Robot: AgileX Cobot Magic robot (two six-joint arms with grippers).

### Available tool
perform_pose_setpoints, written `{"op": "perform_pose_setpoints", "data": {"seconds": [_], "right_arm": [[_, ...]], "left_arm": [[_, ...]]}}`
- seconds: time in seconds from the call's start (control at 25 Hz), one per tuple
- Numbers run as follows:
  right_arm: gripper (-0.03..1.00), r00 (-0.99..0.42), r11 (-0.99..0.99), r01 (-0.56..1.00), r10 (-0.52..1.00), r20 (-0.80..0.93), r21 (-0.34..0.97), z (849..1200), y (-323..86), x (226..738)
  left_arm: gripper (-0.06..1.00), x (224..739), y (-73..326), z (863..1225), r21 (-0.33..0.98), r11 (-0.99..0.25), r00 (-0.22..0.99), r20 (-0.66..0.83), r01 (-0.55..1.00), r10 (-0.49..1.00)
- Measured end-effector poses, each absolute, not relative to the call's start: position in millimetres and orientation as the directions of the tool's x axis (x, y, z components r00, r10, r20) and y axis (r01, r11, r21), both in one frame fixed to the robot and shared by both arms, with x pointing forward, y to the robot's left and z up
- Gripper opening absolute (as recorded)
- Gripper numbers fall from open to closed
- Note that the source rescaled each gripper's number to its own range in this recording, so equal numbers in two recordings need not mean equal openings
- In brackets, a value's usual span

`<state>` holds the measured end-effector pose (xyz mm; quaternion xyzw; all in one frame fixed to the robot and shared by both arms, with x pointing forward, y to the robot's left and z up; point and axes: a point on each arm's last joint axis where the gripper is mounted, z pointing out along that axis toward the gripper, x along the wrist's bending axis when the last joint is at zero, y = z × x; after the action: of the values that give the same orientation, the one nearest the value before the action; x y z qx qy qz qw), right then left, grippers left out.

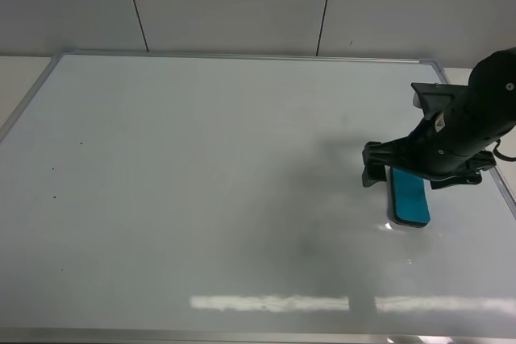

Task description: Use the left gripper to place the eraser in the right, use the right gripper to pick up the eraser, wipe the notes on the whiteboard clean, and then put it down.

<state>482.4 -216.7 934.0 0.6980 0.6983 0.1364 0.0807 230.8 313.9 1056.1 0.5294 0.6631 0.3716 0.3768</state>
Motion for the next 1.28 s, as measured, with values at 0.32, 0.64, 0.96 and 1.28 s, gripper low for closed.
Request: {"op": "perform_pose_setpoints", "data": {"seconds": [0.32,0.64,0.96,1.28], "right_arm": [[1.0,-0.038,-0.029,0.899,0.989,0.146,0.436,980,-219,469],[1.0,-0.177,-0.021,0.714,0.962,0.209,0.7,1060,-231,425],[1.0,-0.305,-0.033,0.385,0.939,0.16,0.923,1125,-261,337],[1.0,-0.338,-0.032,0.302,0.931,0.139,0.953,1125,-286,260]], "left_arm": [[1.0,231,314,1056,0.892,0.163,-0.156,-0.106,0.422,0.982],[1.0,231,314,1056,0.892,0.163,-0.156,-0.106,0.422,0.982],[1.0,231,314,1056,0.892,0.163,-0.156,-0.106,0.422,0.982],[1.0,231,314,1056,0.892,0.163,-0.156,-0.106,0.422,0.982]]}}
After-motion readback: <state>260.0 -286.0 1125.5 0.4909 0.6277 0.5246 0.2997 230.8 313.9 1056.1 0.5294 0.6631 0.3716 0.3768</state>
